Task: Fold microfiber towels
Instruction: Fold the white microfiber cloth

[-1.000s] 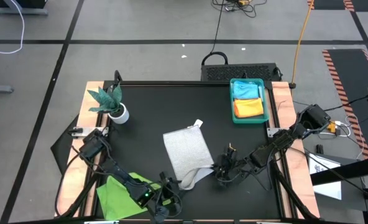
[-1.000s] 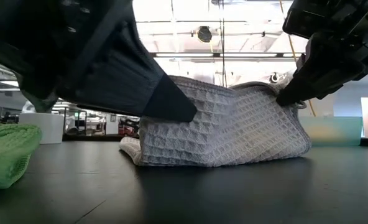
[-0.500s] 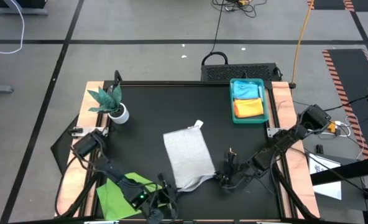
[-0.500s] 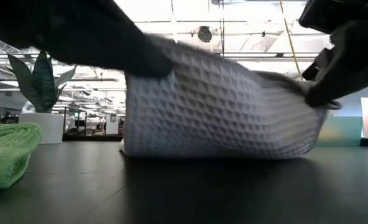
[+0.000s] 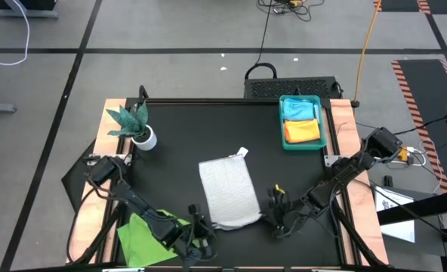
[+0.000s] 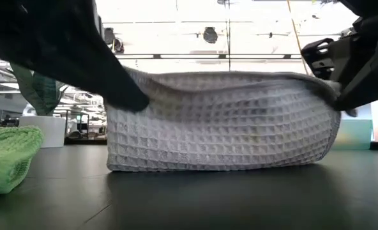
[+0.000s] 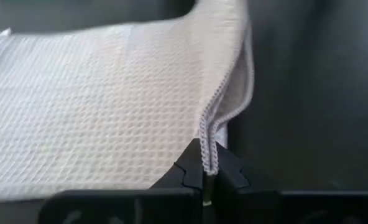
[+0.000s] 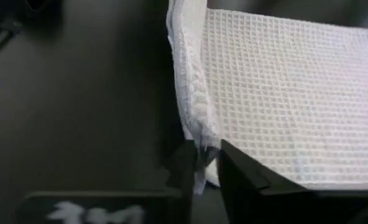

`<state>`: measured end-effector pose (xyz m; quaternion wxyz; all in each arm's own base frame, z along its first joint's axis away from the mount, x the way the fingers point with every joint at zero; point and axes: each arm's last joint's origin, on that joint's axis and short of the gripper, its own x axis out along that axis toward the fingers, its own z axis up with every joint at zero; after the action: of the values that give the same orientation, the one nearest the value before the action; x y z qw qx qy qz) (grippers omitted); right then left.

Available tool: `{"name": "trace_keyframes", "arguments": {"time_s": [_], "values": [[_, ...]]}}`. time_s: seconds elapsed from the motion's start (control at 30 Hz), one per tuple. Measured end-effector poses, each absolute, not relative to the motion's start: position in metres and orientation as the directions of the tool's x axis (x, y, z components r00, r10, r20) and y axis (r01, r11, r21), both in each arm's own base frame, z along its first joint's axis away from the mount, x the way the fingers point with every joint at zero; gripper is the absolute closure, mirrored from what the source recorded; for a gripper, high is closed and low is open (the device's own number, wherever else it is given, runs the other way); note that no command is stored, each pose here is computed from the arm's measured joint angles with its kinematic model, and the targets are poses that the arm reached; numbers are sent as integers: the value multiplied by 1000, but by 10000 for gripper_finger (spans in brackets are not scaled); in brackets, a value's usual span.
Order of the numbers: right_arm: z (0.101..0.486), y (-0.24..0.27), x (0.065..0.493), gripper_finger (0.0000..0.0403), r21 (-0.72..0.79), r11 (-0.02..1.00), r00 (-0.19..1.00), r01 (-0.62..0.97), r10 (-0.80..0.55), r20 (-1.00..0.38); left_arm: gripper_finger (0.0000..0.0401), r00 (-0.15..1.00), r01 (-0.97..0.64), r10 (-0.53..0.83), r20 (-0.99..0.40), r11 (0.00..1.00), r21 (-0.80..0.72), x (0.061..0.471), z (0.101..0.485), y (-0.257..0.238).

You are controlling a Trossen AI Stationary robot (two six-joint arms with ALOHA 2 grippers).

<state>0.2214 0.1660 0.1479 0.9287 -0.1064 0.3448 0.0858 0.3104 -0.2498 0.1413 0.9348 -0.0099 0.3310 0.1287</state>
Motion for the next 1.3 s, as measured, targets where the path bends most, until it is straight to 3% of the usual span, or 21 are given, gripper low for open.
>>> {"name": "trace_keyframes", "arguments": {"time_s": [0.3,0.47,0.7,0.97,1.17,1.3], "values": [[148,164,223,209,-220,934,751,-282,72,-656,379,662,-372,306,-684,927,55,313,135,-229],[143,163,228,169,-316,930,795,-186,-46,-605,394,661,-373,308,-684,926,56,314,135,-228],[126,166,244,181,-371,916,839,-153,-78,-539,377,661,-373,306,-685,926,53,314,135,-228],[127,143,259,228,-258,966,832,-1,-142,-536,395,670,-346,293,-683,936,62,313,135,-231],[125,125,268,228,-79,990,770,-119,42,-636,374,675,-338,287,-679,939,62,314,136,-232],[120,114,270,234,-41,994,728,-100,44,-684,372,680,-330,284,-676,942,63,314,136,-232]]}}
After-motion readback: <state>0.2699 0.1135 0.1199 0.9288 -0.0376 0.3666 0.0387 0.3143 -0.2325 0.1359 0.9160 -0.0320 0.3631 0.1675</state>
